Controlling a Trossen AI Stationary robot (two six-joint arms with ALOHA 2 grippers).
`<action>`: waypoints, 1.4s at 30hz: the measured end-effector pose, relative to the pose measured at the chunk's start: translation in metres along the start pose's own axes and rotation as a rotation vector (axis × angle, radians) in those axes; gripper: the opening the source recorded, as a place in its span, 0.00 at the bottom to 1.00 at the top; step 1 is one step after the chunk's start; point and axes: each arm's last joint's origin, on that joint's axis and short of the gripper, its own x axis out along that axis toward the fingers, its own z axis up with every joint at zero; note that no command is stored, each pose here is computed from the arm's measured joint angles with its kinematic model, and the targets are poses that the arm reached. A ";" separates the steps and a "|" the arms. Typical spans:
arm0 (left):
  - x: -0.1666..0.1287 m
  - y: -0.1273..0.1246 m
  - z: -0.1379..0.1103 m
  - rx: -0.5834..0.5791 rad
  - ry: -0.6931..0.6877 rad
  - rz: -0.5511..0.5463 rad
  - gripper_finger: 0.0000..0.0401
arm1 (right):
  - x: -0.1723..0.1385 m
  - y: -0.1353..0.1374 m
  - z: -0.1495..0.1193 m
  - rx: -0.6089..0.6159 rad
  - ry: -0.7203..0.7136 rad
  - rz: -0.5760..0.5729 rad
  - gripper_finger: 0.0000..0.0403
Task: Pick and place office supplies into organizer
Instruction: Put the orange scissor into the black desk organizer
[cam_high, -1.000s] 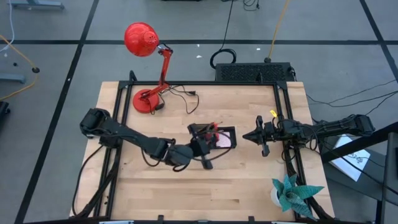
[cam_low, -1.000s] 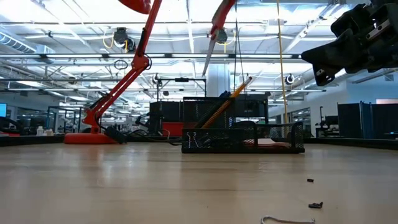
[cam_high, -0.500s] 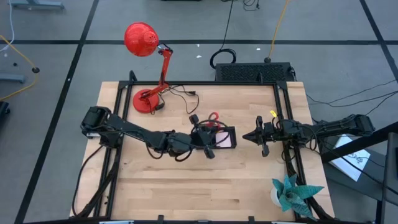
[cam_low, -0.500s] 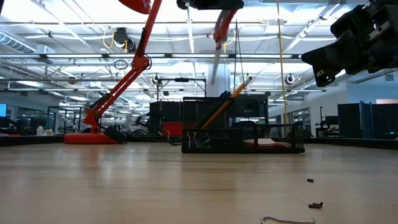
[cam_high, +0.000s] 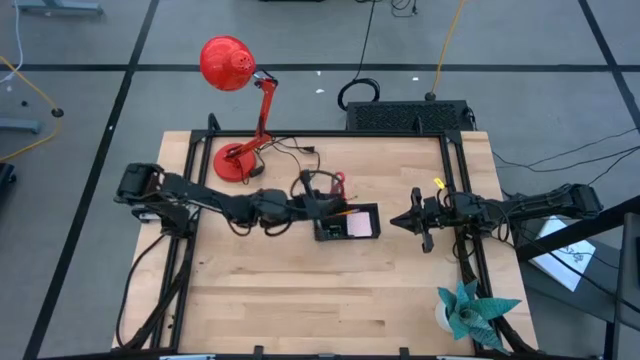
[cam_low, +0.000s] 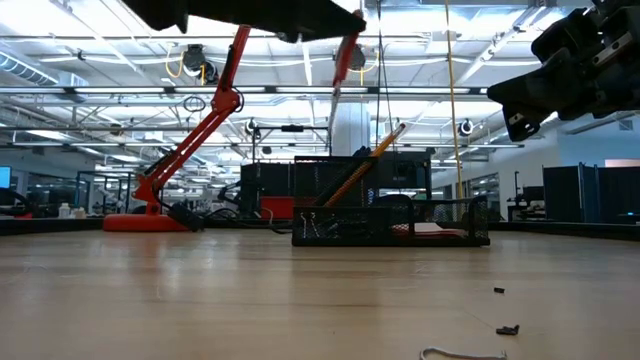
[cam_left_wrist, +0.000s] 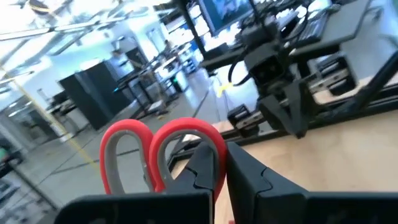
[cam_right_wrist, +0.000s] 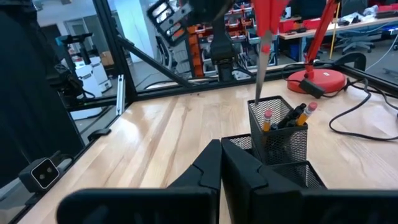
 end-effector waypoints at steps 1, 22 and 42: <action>-0.004 0.004 0.000 -0.005 -0.010 -0.013 0.03 | 0.000 0.000 0.000 0.000 0.001 0.000 0.01; -0.002 0.014 -0.076 -0.083 0.079 -0.197 0.05 | 0.000 0.000 0.001 -0.046 -0.009 -0.003 0.01; 0.003 0.003 -0.098 -0.080 0.170 -0.213 0.26 | 0.000 0.000 0.001 -0.072 -0.009 -0.007 0.01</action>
